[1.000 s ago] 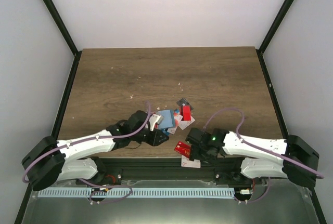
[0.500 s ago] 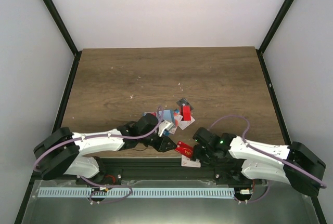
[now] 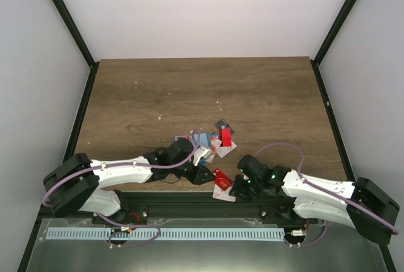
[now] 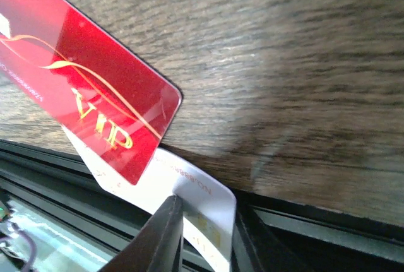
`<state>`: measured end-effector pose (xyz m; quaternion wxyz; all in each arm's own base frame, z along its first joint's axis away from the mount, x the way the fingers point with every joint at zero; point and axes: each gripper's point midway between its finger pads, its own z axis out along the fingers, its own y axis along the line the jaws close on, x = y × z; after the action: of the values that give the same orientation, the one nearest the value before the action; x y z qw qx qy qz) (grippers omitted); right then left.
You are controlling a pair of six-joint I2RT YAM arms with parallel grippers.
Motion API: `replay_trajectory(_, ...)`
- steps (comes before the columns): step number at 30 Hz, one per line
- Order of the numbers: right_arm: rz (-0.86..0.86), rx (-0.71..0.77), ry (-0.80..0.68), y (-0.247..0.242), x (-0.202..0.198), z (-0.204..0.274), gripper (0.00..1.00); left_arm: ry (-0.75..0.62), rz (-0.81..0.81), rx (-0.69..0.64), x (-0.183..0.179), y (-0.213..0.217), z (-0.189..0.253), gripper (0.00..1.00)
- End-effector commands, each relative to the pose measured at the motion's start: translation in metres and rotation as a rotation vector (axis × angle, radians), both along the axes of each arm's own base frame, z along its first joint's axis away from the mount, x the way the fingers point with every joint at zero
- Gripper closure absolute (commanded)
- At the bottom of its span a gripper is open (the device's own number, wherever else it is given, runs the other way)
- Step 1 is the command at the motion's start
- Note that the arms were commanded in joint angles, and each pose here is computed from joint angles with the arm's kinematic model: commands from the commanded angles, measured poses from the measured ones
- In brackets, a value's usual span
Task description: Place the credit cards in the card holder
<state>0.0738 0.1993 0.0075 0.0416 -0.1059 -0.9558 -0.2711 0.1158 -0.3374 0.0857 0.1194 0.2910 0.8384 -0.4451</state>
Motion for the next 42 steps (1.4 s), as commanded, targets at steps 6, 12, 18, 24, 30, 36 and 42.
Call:
replay_trajectory(6, -0.119, 0.009, -0.063, -0.009, 0.03, 0.014, 0.93, -0.059, 0.049, -0.023, 0.015, -0.007, 0.017, 0.76)
replay_trajectory(12, -0.18, -0.059, -0.144, -0.024, 0.063, 0.037, 0.99, -0.123, 0.16, 0.001, 0.038, 0.001, 0.038, 0.76)
replay_trajectory(18, -0.238, -0.2, -0.267, -0.049, 0.09, 0.079, 0.99, -0.211, 0.3, 0.01, 0.066, 0.022, 0.069, 0.76)
replay_trajectory(24, -0.287, -0.278, -0.461, -0.066, 0.121, 0.135, 0.99, -0.337, 0.447, -0.009, 0.096, 0.054, 0.104, 0.76)
replay_trajectory(30, -0.193, -0.024, -0.832, -0.029, 0.156, 0.219, 0.99, -0.385, 0.477, -0.056, 0.106, 0.072, 0.142, 0.76)
replay_trajectory(36, -0.214, 0.206, -1.145, -0.016, 0.164, 0.283, 0.99, -0.469, 0.521, -0.115, 0.103, 0.089, 0.181, 0.76)
replay_trajectory(42, -0.349, 0.554, -1.187, 0.0, 0.164, 0.302, 0.99, -0.344, 0.565, -0.405, 0.09, 0.083, 0.211, 0.67)
